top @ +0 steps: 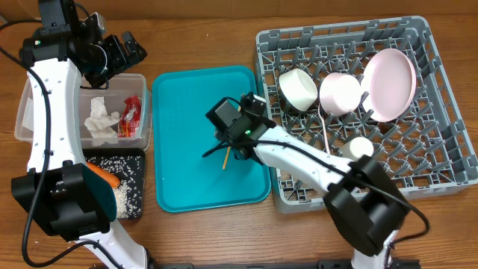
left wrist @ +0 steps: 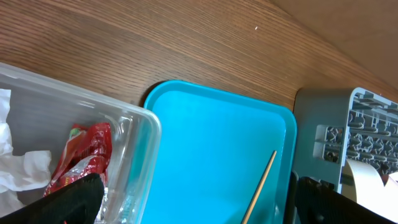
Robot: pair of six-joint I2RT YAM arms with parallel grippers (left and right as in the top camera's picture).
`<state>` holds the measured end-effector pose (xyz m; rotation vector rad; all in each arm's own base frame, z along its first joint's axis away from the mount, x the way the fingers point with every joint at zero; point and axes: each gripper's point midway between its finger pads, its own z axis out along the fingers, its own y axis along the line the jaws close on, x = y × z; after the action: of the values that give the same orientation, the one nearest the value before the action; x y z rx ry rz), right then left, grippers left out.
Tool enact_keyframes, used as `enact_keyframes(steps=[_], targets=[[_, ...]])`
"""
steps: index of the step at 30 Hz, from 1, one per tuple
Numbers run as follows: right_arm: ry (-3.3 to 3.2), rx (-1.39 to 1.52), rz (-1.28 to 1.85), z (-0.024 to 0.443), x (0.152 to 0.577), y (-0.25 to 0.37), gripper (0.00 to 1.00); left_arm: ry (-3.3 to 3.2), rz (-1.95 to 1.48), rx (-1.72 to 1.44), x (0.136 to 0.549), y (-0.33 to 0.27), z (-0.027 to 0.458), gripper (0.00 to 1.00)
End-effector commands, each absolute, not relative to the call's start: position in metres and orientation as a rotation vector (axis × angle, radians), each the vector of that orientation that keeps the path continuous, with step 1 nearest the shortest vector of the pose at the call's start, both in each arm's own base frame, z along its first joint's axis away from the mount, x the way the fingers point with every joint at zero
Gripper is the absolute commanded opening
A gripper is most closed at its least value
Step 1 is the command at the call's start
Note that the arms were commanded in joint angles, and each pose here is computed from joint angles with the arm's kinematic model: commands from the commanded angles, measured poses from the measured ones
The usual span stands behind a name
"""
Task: Sort waste into correct bins and load items into the dishwasher
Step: 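Grasp the wooden chopstick on the teal tray with the right gripper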
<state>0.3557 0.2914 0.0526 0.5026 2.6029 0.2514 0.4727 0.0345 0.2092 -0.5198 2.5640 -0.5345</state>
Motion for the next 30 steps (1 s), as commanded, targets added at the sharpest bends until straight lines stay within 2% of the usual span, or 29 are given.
enact_keyframes(steps=[1,3,4,9,16,23,30], targets=[[2.595,0.519,0.213,0.040,0.359,0.289,0.67,2.532,-0.532,-0.504,0.474,0.031,0.224,1.00],[2.593,0.519,0.215,0.036,0.360,0.290,0.64,2.532,-0.533,-0.504,0.474,0.031,0.224,1.00],[2.593,0.519,0.215,0.034,0.361,0.291,0.59,2.532,-0.533,-0.504,0.474,0.031,0.224,1.00],[2.568,0.519,0.205,0.032,0.366,0.290,0.54,2.532,-0.533,-0.504,0.474,0.031,0.224,1.00],[2.530,0.480,0.175,0.035,0.368,0.292,0.52,2.532,-0.532,-0.504,0.474,0.031,0.224,1.00],[2.522,0.212,0.179,0.025,0.363,0.323,0.49,2.532,-0.533,-0.504,0.474,0.031,0.224,1.00],[2.491,0.225,0.116,0.023,0.367,0.317,0.47,2.532,-0.533,-0.504,0.474,0.031,0.224,1.00]])
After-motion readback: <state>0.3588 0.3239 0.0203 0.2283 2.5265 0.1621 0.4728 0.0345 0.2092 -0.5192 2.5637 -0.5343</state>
